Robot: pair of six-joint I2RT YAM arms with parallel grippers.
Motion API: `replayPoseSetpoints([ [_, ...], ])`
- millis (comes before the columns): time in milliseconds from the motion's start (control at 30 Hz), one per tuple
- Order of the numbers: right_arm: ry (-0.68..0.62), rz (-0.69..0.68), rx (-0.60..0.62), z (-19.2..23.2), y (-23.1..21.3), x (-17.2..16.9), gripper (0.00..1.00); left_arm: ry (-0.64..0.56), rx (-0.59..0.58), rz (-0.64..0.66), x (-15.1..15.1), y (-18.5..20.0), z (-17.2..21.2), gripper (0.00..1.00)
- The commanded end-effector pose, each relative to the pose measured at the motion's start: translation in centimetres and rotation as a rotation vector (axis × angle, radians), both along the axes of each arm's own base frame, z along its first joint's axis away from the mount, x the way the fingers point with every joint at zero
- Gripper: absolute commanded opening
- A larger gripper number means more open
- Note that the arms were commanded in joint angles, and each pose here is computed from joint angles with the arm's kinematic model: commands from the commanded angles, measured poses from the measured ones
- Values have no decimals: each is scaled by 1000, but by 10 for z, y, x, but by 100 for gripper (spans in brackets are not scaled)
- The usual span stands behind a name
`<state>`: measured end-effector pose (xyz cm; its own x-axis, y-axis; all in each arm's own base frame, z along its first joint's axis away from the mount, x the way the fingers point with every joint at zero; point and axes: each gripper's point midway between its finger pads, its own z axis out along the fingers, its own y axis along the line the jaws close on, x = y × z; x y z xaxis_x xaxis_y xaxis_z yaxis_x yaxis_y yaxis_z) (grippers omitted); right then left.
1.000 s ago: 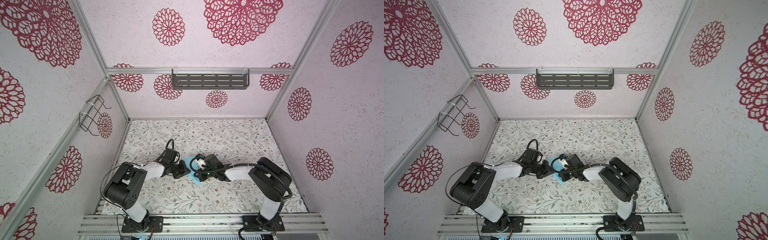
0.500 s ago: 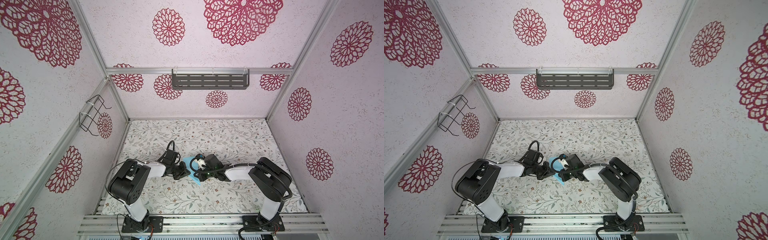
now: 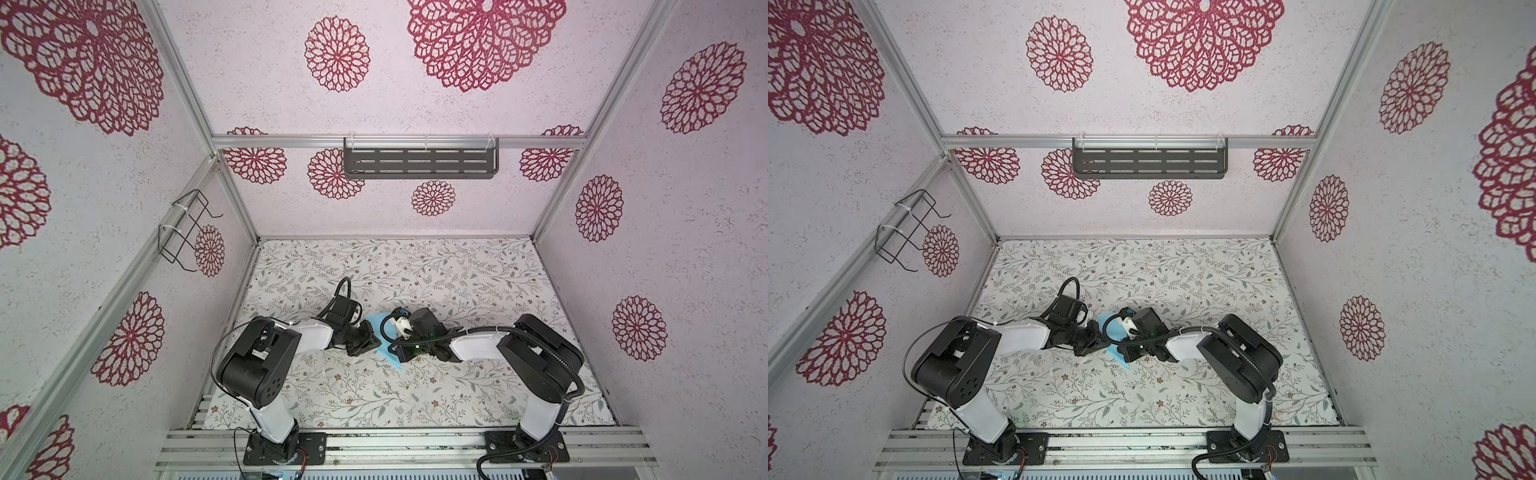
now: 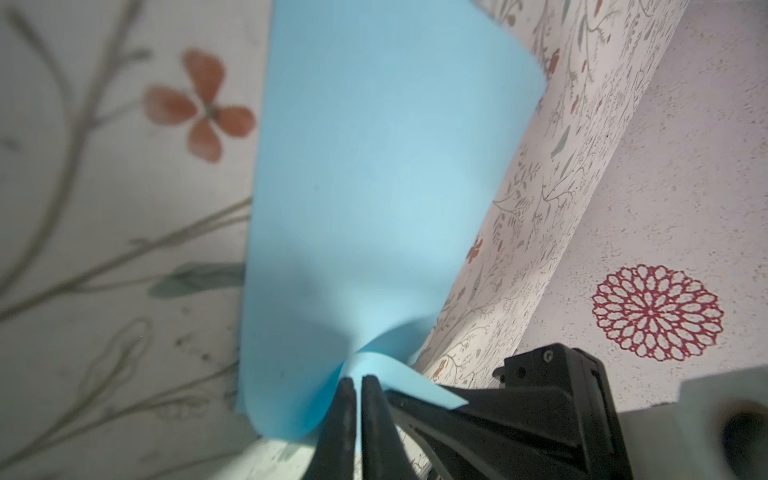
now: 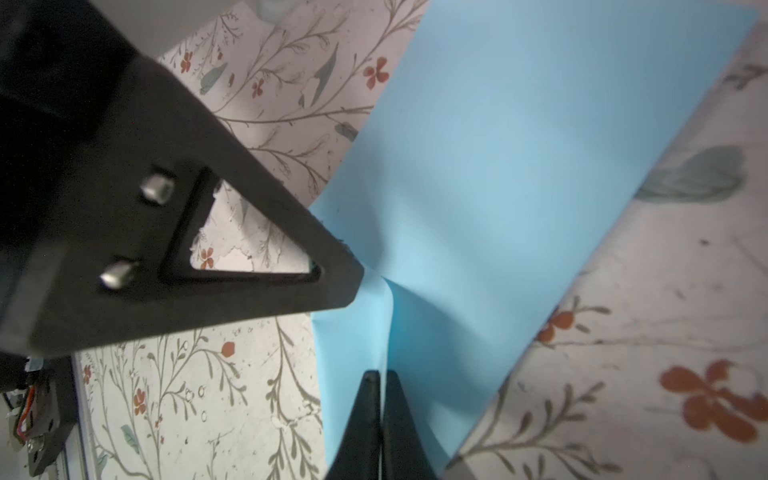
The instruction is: Fold a paper plane with a square sheet of paper (pick it up from the middle)
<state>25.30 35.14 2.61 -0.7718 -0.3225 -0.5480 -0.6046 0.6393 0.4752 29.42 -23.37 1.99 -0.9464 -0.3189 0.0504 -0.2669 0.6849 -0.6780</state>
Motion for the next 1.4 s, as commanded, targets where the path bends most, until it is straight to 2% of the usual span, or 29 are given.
replayPoseSetpoints([
  [0,43,-49,-83,-17,-17,2,7,-47,51,4,16,10,11,14],
  [167,49,-52,-69,-13,-14,2,6,-66,110,2,35,19,11,19],
  [367,53,-59,-67,-12,-15,3,6,-28,153,-3,47,21,-2,15],
  [733,60,-65,-40,0,-13,2,6,48,181,-2,41,23,-20,7],
  [933,76,-84,-8,10,-13,1,6,89,210,5,34,29,-30,6],
  [1367,101,-58,13,7,-5,-1,7,86,185,-3,35,24,-28,6],
])
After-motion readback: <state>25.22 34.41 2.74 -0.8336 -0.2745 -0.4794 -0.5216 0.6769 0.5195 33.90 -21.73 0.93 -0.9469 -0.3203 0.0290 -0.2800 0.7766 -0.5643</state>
